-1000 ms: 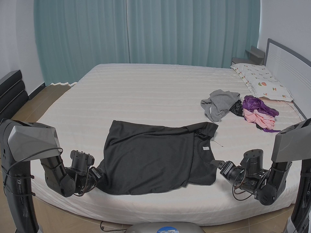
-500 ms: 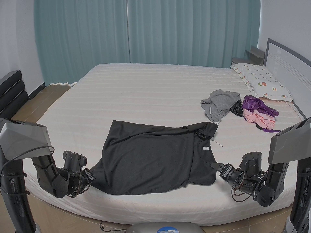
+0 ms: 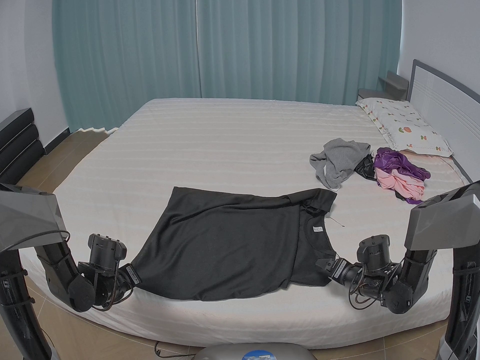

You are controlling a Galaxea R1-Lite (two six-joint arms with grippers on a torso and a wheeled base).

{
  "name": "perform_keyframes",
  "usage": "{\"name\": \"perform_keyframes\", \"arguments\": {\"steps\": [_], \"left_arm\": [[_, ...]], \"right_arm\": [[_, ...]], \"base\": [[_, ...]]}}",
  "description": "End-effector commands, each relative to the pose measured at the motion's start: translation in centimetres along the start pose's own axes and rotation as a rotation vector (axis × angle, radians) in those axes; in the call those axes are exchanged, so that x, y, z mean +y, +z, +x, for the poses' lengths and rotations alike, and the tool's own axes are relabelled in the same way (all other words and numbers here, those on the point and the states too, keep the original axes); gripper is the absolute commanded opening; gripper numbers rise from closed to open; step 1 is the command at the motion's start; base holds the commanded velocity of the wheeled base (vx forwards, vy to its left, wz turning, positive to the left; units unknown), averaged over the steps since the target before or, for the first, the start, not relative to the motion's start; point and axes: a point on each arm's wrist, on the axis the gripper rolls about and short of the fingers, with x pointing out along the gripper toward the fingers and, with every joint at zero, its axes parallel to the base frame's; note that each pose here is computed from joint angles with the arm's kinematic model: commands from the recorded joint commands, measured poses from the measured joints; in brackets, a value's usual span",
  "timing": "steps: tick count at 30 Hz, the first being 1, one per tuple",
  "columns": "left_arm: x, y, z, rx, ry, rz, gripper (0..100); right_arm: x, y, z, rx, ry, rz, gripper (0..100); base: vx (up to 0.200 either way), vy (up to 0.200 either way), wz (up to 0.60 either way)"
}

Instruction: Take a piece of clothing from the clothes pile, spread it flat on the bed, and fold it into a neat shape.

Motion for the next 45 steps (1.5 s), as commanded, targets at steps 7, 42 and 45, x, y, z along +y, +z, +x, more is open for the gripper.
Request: {"name": "perform_keyframes", "arguments": {"steps": [7, 42, 45], "left_arm": [[0.3, 0.1, 0.1, -0.015, 0.022, 0.011, 0], [0.3, 4.0, 4.1, -0.177, -0.03, -0.223, 0], [0.4, 4.0, 4.3, -0.182, -0.03, -0.226, 0]], "right_arm": [[2.3, 0.6, 2.5, 0.03, 0.015, -0.038, 100], [7.4, 13.3, 10.0, -0.18, 0.061, 0.048, 0], [8.1, 13.5, 11.3, -0.181, 0.065, 0.044, 0]], "base": [[0.0, 0.0, 0.0], [0.0, 0.0, 0.0], [0.0, 0.0, 0.0]]}}
